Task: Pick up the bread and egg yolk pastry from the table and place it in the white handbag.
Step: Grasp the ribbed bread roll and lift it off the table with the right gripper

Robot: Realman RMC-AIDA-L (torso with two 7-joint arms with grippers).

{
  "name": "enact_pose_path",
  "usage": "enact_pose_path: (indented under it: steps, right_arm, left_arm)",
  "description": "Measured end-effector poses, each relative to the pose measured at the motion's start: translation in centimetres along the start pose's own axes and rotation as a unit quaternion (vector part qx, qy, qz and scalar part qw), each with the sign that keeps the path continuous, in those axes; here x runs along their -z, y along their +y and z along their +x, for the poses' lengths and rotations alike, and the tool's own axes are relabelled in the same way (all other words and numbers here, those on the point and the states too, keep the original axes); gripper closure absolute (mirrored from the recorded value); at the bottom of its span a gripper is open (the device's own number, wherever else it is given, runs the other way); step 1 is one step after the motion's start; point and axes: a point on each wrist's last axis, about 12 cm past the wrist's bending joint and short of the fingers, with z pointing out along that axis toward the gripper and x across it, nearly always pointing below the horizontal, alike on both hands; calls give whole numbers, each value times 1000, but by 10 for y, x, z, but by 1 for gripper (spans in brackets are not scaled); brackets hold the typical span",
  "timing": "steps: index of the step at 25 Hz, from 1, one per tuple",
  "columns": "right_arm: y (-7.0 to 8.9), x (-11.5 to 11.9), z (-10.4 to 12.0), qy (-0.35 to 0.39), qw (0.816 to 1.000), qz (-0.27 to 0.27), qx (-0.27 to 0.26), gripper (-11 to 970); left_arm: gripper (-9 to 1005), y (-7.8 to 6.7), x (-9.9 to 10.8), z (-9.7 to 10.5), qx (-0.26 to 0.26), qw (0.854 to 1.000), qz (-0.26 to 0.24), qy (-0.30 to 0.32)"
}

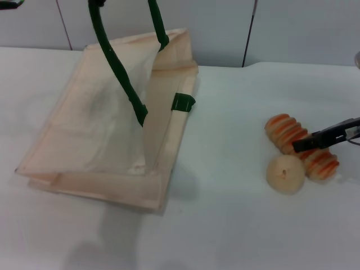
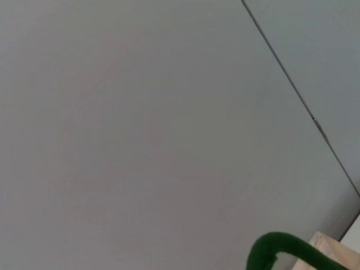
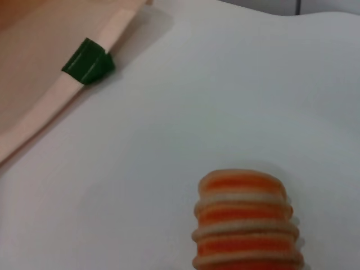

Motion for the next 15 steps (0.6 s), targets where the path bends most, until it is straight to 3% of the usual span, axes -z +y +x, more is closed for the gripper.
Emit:
enact_pose_path:
  steps: [8, 15]
  right_arm:
    - [-2, 3, -1, -1, 1000, 6, -1, 398]
    - [-4, 3, -2, -3, 1000, 11, 0, 466]
  left_arm:
    - [883, 0, 0, 1, 1, 1000, -1, 1]
    - [883, 0, 0, 2, 1, 1000, -2, 1]
